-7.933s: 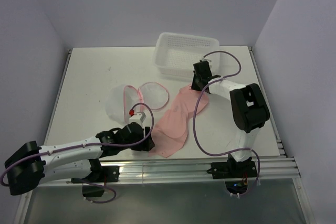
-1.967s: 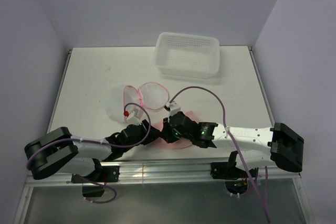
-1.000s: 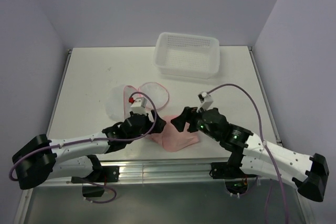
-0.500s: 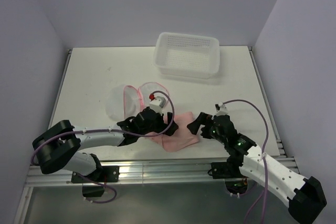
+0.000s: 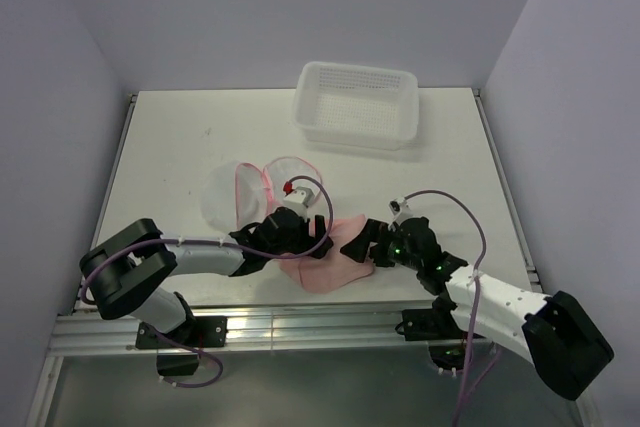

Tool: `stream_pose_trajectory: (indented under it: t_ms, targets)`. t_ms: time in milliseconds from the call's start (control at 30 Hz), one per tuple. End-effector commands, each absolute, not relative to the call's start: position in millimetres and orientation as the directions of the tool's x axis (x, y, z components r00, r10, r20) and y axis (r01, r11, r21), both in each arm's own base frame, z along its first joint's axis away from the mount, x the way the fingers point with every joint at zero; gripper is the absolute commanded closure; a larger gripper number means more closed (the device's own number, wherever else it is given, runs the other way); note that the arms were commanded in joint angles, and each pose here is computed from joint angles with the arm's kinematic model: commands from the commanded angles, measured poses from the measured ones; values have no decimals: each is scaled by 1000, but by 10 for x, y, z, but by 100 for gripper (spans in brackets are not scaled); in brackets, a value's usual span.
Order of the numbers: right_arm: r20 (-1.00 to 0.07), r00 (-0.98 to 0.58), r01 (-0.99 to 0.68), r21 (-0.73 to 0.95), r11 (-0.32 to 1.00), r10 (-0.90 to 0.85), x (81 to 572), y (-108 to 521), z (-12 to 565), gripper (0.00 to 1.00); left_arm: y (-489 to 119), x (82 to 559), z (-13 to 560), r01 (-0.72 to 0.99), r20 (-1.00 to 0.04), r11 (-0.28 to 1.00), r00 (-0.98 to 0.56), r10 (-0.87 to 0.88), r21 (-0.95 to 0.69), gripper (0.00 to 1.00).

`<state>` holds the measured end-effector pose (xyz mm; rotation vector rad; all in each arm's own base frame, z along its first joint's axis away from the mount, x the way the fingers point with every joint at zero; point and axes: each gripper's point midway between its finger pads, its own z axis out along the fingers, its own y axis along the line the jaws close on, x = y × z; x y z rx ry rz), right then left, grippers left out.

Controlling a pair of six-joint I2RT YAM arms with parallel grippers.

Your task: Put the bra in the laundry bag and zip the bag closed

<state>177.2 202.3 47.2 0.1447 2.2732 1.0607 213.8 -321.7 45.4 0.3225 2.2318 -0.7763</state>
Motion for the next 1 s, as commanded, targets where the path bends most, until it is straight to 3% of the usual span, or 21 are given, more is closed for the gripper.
stream_pose_trajectory:
  t_ms: [0,233,433,533,633,733,867,967]
  targets:
    - [-518,-787,-242,760,603,337,1841,2176,670,0,-3237,2154,471,446,-728,775,-685,-26,-448,16]
    - [-499,-809,-255,773,581,310,1808,2252,659,2,-3274,2182,609,454,-740,763,-671,-48,-461,17]
    - [-490,-812,-225,765,603,318,1867,2246,581,15,-3270,2196,700,453,-745,761,-664,-60,-465,17]
    - [-477,-809,-191,765,615,342,1909,2228,519,32,-3262,2225,872,459,-758,752,-647,-82,-473,17]
    - [-466,-809,-186,782,595,359,1922,2256,548,83,-3209,2291,1038,443,-771,764,-628,-109,-469,12]
    - [-485,-790,-190,776,602,375,1968,2235,607,99,-3114,2358,1222,407,-783,789,-605,-145,-460,4]
    - [-543,-752,-221,741,634,373,2032,2172,771,100,-2960,2394,1676,378,-805,794,-550,-221,-476,2]
    - [-603,-701,-255,711,655,382,2082,2094,1025,100,-2623,2503,1872,265,-824,860,-501,-263,-435,3]
